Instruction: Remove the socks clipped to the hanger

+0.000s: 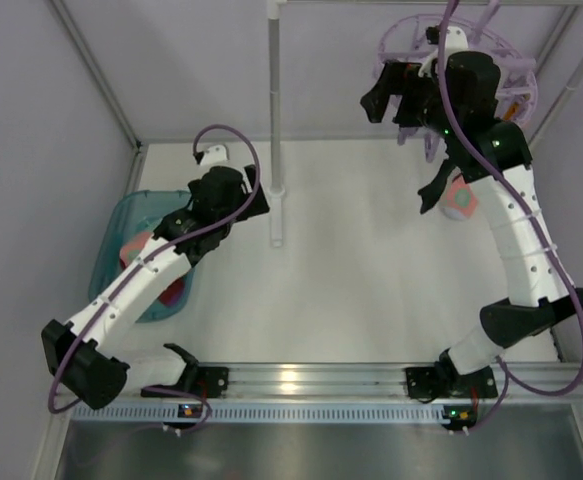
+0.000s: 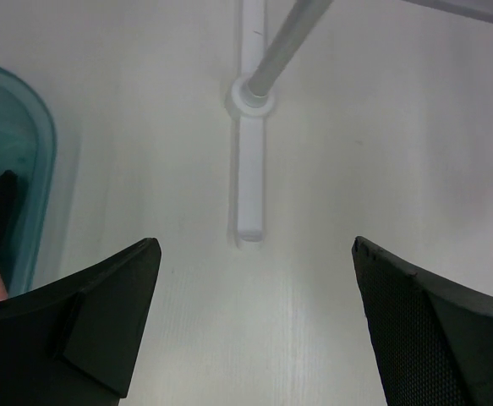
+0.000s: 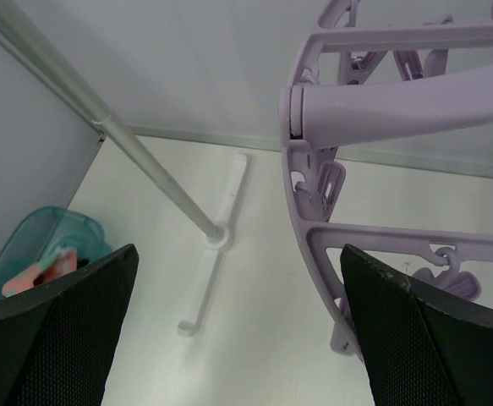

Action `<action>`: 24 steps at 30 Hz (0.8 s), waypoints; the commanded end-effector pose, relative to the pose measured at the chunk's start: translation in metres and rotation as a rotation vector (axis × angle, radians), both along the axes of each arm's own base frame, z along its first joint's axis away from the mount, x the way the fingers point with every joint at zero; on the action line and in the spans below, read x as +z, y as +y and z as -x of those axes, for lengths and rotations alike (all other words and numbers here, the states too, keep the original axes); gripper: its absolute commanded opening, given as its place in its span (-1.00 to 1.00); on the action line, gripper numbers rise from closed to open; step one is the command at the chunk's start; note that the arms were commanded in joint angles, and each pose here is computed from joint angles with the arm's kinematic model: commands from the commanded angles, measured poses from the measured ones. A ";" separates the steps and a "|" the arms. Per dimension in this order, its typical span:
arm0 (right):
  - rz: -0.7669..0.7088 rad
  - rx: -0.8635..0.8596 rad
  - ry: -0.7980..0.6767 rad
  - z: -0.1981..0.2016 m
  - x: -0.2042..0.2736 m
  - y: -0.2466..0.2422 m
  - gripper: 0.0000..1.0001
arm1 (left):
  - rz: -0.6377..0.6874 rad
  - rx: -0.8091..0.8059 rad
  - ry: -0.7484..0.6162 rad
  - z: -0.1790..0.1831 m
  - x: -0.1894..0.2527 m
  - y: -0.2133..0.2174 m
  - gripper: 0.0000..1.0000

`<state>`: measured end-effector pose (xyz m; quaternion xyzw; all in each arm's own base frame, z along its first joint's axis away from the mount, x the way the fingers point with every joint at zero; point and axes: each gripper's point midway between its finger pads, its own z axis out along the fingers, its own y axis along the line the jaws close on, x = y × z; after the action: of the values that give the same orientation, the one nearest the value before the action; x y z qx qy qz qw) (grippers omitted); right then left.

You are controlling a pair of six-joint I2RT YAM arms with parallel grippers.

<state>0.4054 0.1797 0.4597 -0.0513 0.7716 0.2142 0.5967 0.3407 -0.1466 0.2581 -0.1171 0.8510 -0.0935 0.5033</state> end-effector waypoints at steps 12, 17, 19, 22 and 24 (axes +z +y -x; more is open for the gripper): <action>-0.016 -0.207 -0.134 0.095 0.062 -0.077 0.99 | 0.087 -0.811 -0.566 0.006 0.055 -0.241 0.97; -0.016 -0.264 -0.134 0.112 0.062 -0.094 0.99 | 0.209 -1.040 -0.630 0.010 0.066 -0.325 0.97; -0.021 -0.301 -0.129 0.117 0.061 -0.102 0.99 | 0.232 -1.072 -0.611 0.009 0.053 -0.352 0.97; -0.031 -0.316 -0.128 0.127 0.060 -0.108 0.99 | 0.270 -1.106 -0.635 0.012 0.051 -0.391 0.96; -0.028 -0.319 -0.121 0.130 0.054 -0.110 0.99 | 0.315 -1.143 -0.666 0.015 0.065 -0.412 0.97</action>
<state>0.2771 0.0761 0.5328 0.0535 0.7100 0.1418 0.6877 0.3430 -0.5264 0.2669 0.3016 0.6379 -0.4332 0.5608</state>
